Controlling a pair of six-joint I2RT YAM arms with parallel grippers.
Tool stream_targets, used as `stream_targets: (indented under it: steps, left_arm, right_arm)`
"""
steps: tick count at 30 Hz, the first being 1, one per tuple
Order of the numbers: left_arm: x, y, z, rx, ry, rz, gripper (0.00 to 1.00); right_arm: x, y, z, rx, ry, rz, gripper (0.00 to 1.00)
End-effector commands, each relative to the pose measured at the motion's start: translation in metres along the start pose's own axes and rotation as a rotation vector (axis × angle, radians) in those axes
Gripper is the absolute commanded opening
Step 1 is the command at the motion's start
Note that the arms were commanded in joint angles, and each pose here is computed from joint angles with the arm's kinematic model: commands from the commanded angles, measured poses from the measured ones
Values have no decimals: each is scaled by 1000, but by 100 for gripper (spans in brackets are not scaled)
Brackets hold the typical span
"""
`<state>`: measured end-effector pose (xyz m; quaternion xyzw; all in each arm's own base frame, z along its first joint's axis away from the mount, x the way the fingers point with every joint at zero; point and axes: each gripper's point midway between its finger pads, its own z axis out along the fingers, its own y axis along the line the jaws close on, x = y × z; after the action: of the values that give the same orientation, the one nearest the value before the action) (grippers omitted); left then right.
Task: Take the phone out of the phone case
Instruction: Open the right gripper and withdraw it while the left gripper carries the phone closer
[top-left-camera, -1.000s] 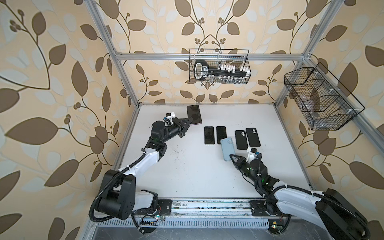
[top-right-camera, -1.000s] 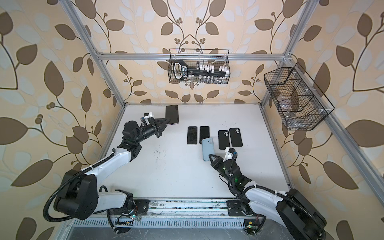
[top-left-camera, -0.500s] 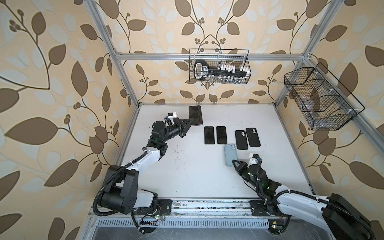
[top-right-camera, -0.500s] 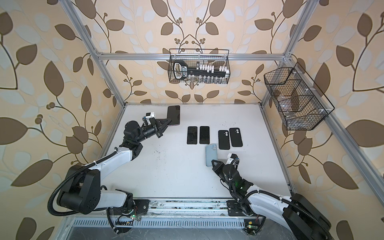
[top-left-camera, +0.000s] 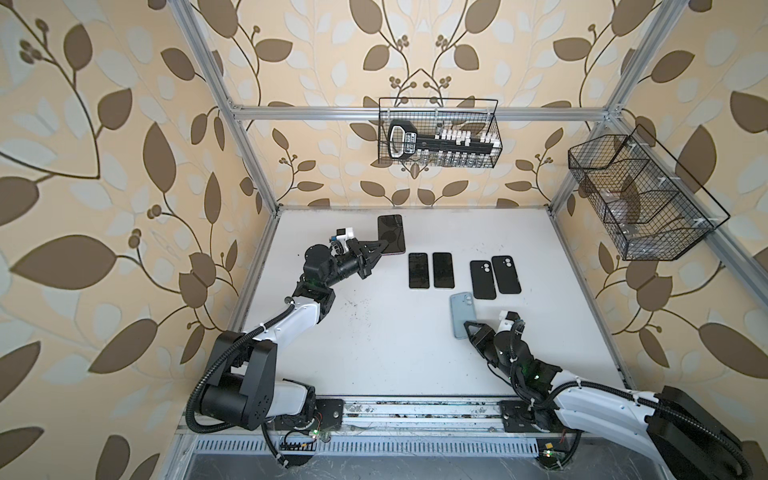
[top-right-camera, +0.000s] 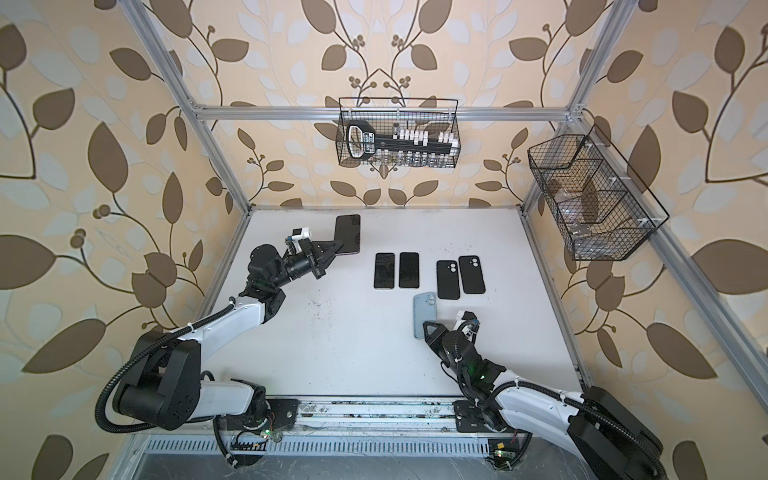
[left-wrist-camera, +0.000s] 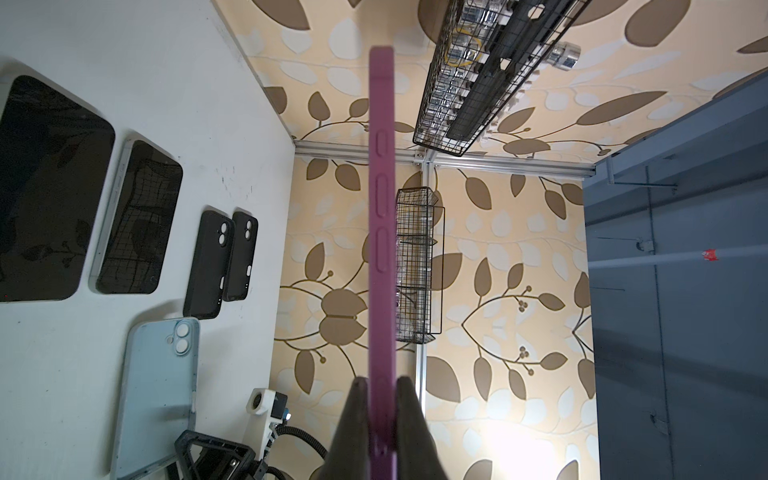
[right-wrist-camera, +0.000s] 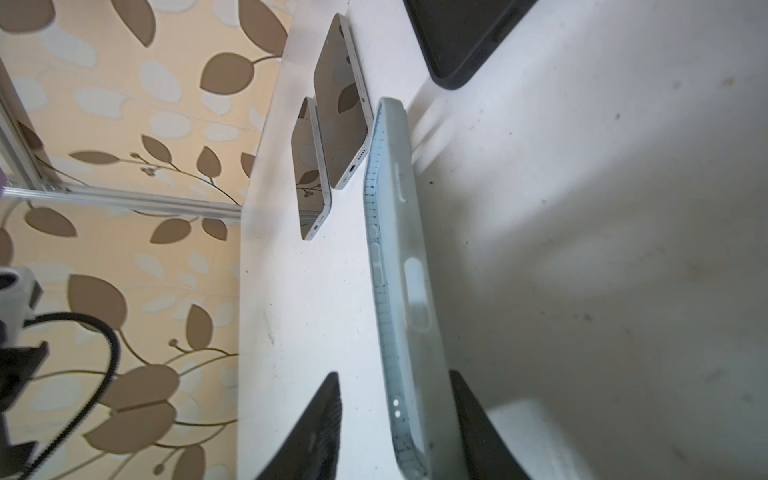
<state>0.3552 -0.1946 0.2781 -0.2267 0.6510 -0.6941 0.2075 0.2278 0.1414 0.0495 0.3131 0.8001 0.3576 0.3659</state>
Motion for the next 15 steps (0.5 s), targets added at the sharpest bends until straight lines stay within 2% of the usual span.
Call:
stream_targets:
  steps: [1, 9, 15]
  left_arm:
    - [10, -39, -11, 105, 18, 123, 0]
    - [18, -39, -17, 80, 24, 144, 0]
    - [28, -32, -29, -19, 20, 209, 0]
  right_arm:
    - [1, -31, -3, 91, -6, -44, 51]
    - [-13, -44, -10, 150, -58, -77, 54]
    - [-22, -47, -12, 184, -67, -112, 55]
